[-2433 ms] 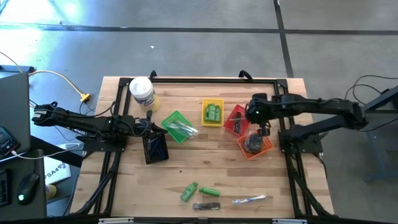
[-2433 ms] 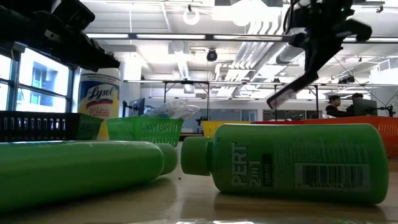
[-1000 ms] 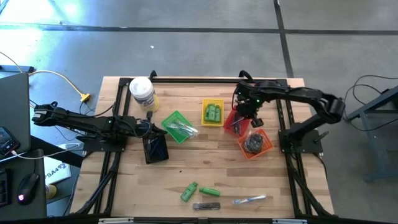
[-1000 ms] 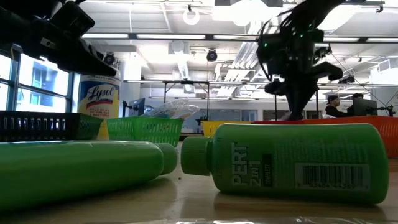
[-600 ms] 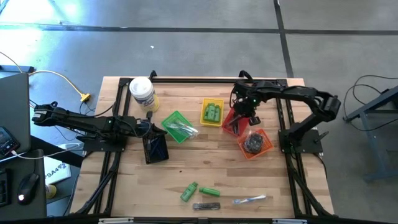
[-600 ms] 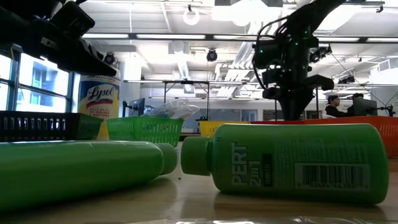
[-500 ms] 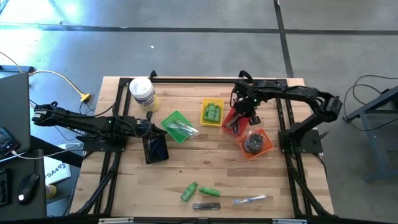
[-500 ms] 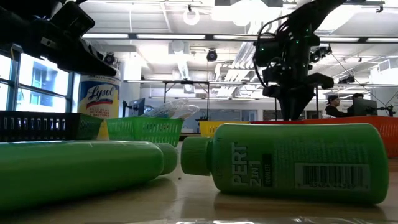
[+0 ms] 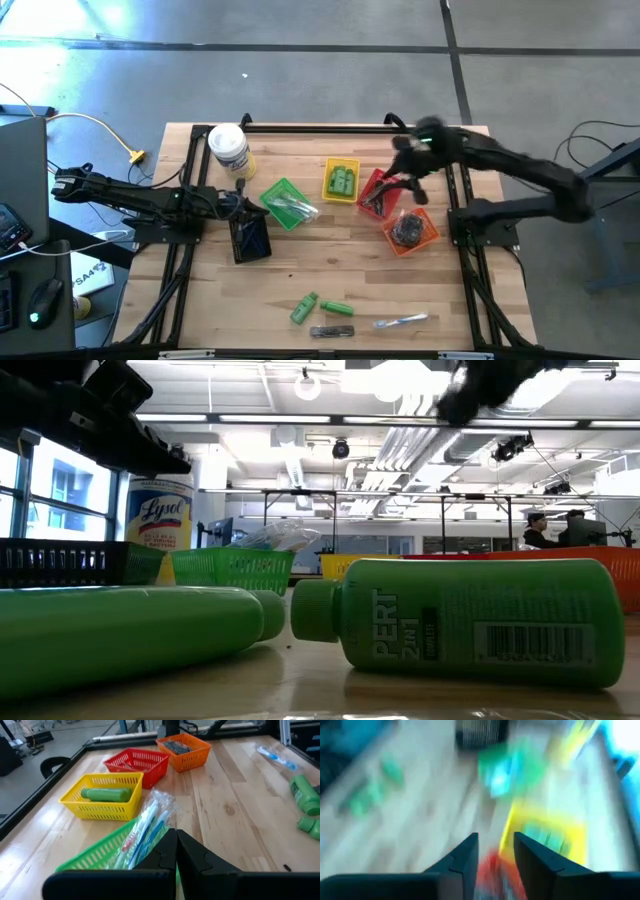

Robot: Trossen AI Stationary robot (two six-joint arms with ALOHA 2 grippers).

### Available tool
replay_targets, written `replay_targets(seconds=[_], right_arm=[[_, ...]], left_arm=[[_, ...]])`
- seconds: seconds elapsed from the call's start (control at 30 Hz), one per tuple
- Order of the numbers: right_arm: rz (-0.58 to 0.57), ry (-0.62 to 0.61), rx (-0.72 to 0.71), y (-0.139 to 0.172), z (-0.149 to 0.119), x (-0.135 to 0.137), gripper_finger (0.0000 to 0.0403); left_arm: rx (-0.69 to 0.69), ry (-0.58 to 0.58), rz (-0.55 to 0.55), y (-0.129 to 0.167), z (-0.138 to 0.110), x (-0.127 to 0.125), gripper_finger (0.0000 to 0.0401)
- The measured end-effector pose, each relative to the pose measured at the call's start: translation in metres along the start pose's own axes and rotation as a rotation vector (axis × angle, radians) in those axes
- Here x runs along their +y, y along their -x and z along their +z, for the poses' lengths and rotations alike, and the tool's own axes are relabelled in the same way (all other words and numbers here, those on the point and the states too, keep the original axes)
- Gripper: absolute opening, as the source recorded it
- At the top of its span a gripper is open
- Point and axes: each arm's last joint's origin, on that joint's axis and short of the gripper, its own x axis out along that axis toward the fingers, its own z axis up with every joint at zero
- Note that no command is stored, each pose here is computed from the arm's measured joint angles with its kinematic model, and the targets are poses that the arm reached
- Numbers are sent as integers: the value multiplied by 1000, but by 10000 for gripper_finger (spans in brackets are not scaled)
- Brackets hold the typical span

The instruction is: Pick & Place Travel size toiletries

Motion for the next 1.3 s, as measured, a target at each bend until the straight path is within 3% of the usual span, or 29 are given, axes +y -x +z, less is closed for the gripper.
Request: replay_targets(seconds=[0.1, 0.27, 0.53, 0.8, 1.03, 1.13, 1.3], right_arm=[[-48, -3, -225, 39, 17, 22, 86], [-43, -39, -480, 90, 20, 61, 25], [-14, -203, -869, 96, -25, 90, 3], [-82, -289, -857, 51, -86, 95, 3], [-107, -307, -860, 26, -107, 92, 3], [-83, -338, -827, 17, -114, 92, 3], [11, -355, -819, 5, -120, 96, 3]], left_arm=[[-6, 7, 1, 0, 1, 0, 0], [-9, 25, 30, 0, 1, 1, 0], [-15, 59, 126, 0, 2, 4, 0], [-53, 73, 139, 1, 5, 4, 0], [-43, 95, 167, 1, 4, 5, 0], [-43, 96, 230, 1, 4, 7, 0], [-41, 90, 247, 1, 4, 7, 0]])
